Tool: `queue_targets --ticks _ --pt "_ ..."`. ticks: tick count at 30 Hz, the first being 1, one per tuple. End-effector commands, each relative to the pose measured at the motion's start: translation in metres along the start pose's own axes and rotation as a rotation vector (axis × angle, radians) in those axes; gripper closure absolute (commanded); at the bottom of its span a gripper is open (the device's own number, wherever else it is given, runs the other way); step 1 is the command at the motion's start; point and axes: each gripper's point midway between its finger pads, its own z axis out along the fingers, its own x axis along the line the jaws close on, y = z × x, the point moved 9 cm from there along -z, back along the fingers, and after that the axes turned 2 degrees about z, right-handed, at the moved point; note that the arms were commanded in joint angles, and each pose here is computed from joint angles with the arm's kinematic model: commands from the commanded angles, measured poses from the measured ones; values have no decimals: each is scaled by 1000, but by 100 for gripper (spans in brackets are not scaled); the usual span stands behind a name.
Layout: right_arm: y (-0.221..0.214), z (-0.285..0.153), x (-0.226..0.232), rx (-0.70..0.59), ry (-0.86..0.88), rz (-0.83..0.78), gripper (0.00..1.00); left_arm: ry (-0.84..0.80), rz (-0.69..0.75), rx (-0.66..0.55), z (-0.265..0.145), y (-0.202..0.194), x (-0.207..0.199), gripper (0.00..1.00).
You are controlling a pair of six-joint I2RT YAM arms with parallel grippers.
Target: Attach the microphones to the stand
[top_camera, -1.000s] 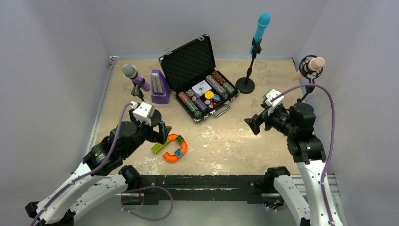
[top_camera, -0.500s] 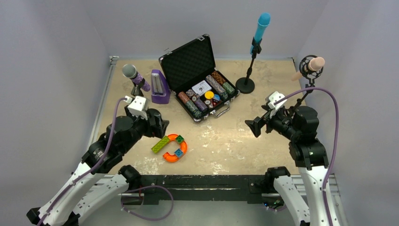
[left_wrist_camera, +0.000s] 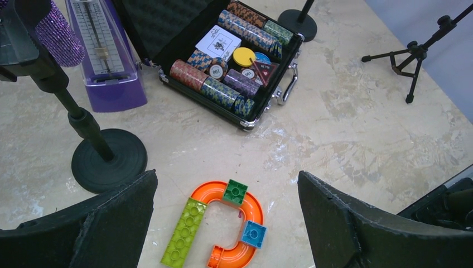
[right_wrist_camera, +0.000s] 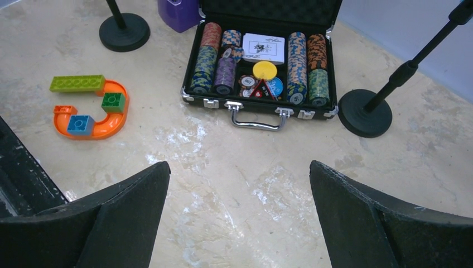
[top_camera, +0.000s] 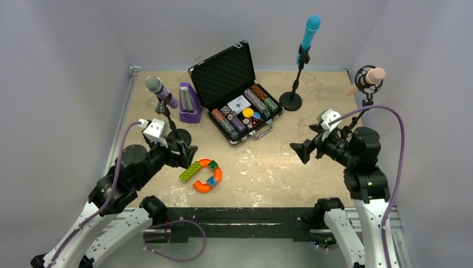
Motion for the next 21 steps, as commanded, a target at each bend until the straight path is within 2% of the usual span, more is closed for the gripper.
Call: queue_targets --ticks 1,21 --pt "8 0 -1 -65 -34 49 1 -18 -23 -41 -9 10 -2 0" --pt "5 1 -1 -90 -24 92 1 -20 -34 -50 -17 6 1 0"
